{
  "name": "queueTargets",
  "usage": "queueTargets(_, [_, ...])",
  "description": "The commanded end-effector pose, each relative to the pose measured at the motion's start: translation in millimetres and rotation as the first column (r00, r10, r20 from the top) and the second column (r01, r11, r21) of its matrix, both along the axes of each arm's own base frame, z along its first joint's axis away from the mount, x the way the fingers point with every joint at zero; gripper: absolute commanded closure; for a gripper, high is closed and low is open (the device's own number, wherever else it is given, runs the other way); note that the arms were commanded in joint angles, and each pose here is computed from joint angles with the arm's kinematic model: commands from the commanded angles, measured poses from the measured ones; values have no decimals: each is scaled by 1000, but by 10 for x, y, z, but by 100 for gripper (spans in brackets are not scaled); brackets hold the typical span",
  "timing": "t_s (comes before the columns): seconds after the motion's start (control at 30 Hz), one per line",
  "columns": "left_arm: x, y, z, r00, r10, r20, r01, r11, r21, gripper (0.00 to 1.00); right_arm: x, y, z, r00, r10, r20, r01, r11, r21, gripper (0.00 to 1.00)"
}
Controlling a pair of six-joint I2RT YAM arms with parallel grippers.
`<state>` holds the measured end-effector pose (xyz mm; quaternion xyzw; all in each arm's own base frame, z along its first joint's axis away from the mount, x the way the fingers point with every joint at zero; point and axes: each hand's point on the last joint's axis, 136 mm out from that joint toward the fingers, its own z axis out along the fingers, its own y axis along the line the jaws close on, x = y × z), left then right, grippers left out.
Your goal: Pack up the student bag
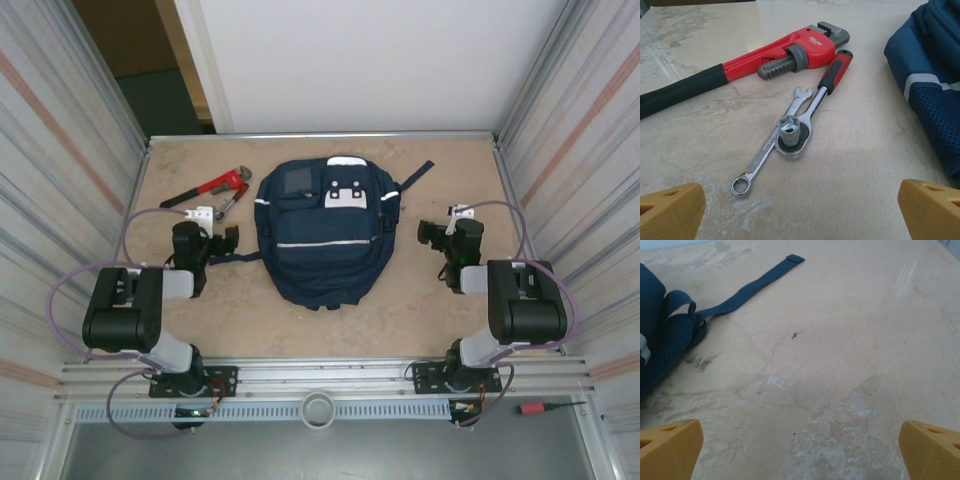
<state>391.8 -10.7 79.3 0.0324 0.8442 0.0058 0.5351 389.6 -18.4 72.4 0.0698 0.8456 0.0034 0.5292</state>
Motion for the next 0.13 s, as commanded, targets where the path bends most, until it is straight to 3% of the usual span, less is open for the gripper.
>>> queueTargets(0.0, [38,-10,116,999,-15,44,15,1000,11,1,67,21,89,999,31,34,-30,999,-14,1])
queueTargets(0.1, [38,-11,116,999,-16,44,15,1000,11,1,55,21,93,999,31,37,-30,999,-14,1])
